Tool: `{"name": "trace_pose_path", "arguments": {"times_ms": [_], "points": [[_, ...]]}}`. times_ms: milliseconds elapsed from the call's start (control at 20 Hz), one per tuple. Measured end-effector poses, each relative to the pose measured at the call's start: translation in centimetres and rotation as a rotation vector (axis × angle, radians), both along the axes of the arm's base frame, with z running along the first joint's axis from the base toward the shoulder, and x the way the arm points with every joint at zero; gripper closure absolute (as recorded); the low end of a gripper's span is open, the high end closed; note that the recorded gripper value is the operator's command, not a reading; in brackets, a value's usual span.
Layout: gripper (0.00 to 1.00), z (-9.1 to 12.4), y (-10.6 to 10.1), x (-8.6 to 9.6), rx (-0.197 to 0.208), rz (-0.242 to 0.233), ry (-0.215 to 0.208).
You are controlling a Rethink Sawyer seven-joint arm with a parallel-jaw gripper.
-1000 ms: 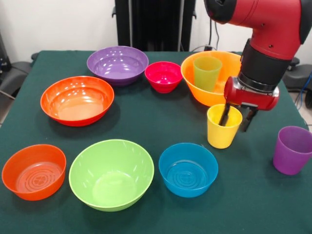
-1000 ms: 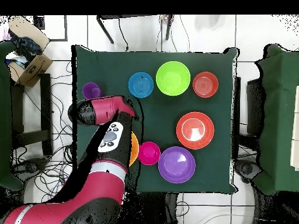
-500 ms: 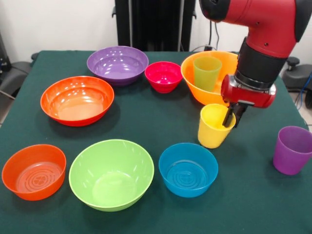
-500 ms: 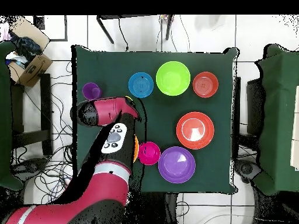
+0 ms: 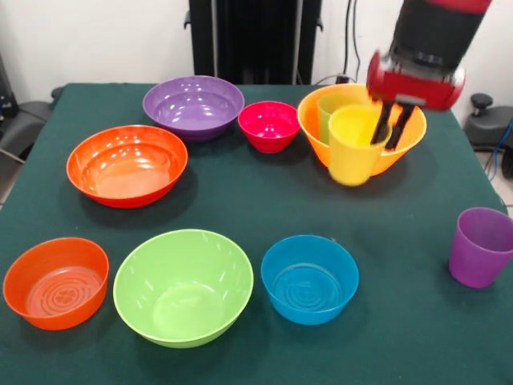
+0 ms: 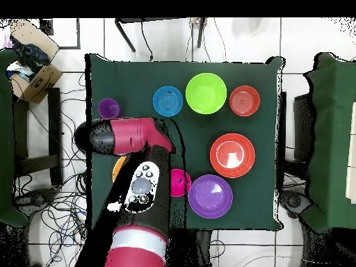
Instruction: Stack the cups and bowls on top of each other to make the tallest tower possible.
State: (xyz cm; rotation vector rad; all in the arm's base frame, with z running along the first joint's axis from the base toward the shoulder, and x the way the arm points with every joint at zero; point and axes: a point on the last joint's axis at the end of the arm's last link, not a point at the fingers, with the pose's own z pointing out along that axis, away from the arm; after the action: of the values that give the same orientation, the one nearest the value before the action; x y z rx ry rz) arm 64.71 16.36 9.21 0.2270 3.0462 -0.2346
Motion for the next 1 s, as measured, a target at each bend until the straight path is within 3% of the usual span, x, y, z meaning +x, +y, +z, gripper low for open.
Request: {"name": "trace_pose_path", "arguments": {"times_ms": [450,700,1000], "points": [[1.0,7.9,0.3,-1.1,0.034,-0.02,-0.04],[1.0,8.7,1.2,-3.8,0.041,-0.009,-0.024],[1.0,7.2,3.2,-7.1,0.045,0.028,-0.004]]}}
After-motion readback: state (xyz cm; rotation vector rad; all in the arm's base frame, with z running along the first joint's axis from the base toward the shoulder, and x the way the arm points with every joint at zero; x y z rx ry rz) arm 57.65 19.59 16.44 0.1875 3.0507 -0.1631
